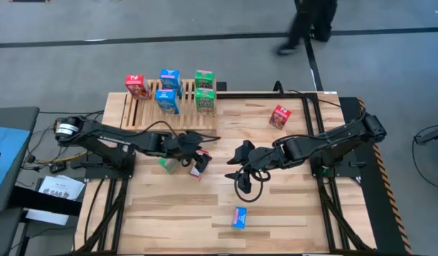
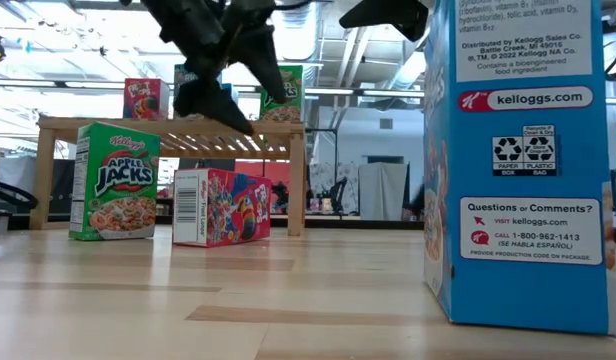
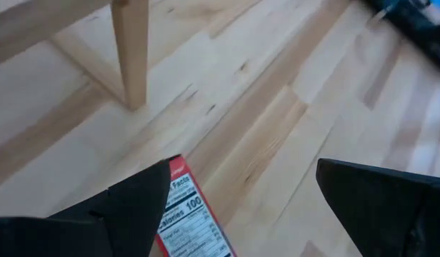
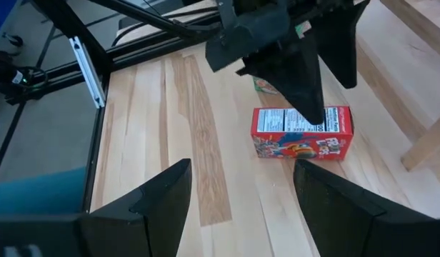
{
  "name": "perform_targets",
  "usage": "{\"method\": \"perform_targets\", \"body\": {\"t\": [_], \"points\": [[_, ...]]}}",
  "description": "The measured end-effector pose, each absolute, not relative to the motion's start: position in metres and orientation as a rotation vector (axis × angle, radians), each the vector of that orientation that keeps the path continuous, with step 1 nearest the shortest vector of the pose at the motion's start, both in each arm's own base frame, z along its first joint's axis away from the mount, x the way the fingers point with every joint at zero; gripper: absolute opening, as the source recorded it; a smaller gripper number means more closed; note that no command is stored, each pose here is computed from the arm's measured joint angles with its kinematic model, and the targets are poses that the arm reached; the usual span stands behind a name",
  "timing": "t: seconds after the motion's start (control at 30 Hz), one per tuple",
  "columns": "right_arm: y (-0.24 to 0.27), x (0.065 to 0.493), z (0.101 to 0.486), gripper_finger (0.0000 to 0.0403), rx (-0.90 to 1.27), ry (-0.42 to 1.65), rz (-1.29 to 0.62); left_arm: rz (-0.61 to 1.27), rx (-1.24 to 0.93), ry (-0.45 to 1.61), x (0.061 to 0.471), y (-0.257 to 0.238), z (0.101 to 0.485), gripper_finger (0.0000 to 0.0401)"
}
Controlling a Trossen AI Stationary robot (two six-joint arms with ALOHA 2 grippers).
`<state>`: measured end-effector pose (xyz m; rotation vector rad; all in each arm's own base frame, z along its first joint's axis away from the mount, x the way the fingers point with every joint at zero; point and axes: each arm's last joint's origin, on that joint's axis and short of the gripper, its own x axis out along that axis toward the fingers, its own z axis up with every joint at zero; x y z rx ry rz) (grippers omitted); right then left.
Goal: Stack cereal on shelf
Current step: Put the bottom red cereal box on the shelf aligned with the red cereal box
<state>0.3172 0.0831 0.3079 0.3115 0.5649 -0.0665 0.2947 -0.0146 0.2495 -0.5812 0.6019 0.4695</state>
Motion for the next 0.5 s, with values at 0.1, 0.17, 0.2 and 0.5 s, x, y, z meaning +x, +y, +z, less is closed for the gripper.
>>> {"method": "perform_targets", "body": {"t": [0.1, 0.17, 0.2, 0.5], "points": [[0.083, 0.317, 0.308, 0.0272, 0.311, 0.569, -0.068, 0.497, -0.563, 0.671, 0.301, -0.015, 0.246, 0.0340], [0.083, 0.317, 0.307, 0.0272, 0.309, 0.573, -0.069, 0.510, -0.569, 0.692, 0.304, -0.015, 0.241, 0.0340], [0.083, 0.317, 0.307, 0.0272, 0.309, 0.574, -0.069, 0.517, -0.573, 0.699, 0.306, -0.015, 0.239, 0.0340], [0.088, 0.315, 0.306, 0.0272, 0.302, 0.585, -0.056, 0.599, -0.603, 0.756, 0.310, -0.015, 0.220, 0.0340]]}}
